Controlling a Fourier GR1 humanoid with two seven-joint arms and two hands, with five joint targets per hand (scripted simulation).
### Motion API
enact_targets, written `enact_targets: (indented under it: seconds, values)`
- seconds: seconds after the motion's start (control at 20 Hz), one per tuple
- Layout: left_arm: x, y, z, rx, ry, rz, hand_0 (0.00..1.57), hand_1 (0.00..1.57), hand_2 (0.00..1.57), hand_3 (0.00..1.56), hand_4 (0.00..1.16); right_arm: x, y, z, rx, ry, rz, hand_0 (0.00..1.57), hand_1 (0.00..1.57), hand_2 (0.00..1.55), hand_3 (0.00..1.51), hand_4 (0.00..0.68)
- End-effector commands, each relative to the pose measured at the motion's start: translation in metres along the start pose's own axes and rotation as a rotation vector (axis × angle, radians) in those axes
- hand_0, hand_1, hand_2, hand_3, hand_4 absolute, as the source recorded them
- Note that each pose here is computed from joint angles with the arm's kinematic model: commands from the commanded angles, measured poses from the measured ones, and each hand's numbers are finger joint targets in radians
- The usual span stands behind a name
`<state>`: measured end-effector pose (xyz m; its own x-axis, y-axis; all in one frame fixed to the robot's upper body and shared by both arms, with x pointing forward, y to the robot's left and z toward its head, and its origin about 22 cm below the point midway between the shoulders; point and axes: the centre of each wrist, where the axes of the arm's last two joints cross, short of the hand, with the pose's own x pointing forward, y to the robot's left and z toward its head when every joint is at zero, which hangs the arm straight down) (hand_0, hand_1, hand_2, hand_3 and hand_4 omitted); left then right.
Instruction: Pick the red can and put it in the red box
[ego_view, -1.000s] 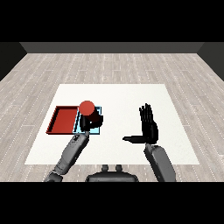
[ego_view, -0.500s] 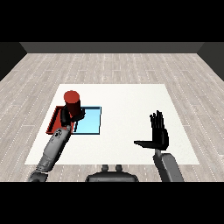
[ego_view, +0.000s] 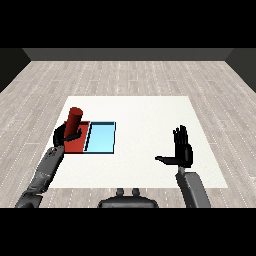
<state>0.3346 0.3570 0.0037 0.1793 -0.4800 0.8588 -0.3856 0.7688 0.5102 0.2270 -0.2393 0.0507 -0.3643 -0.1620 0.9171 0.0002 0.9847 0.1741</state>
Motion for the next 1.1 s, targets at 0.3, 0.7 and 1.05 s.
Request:
enact_targets:
  seconds: [0.3, 0.7, 1.05]
  values:
    - [-0.045, 0.018, -0.0218, -0.025, 0.358, -0.270, 0.00, 0.00, 0.00, 0.00, 0.72, -0.032, 0.001, -0.009, -0.010, 0.010, 0.017, 0.00, 0.00, 0.00, 0.00, 0.000]
    - [-0.068, 0.011, -0.0088, -0.234, 0.442, -0.390, 0.00, 0.00, 0.00, 0.00, 0.20, -0.030, 0.000, -0.022, -0.026, 0.006, 0.002, 0.00, 0.00, 0.00, 0.00, 0.000]
    - [-0.052, 0.021, -0.0214, -0.023, 0.218, 0.041, 0.00, 0.00, 0.00, 0.00, 0.00, -0.043, 0.000, -0.018, -0.001, -0.017, -0.024, 0.00, 0.00, 0.00, 0.00, 0.000]
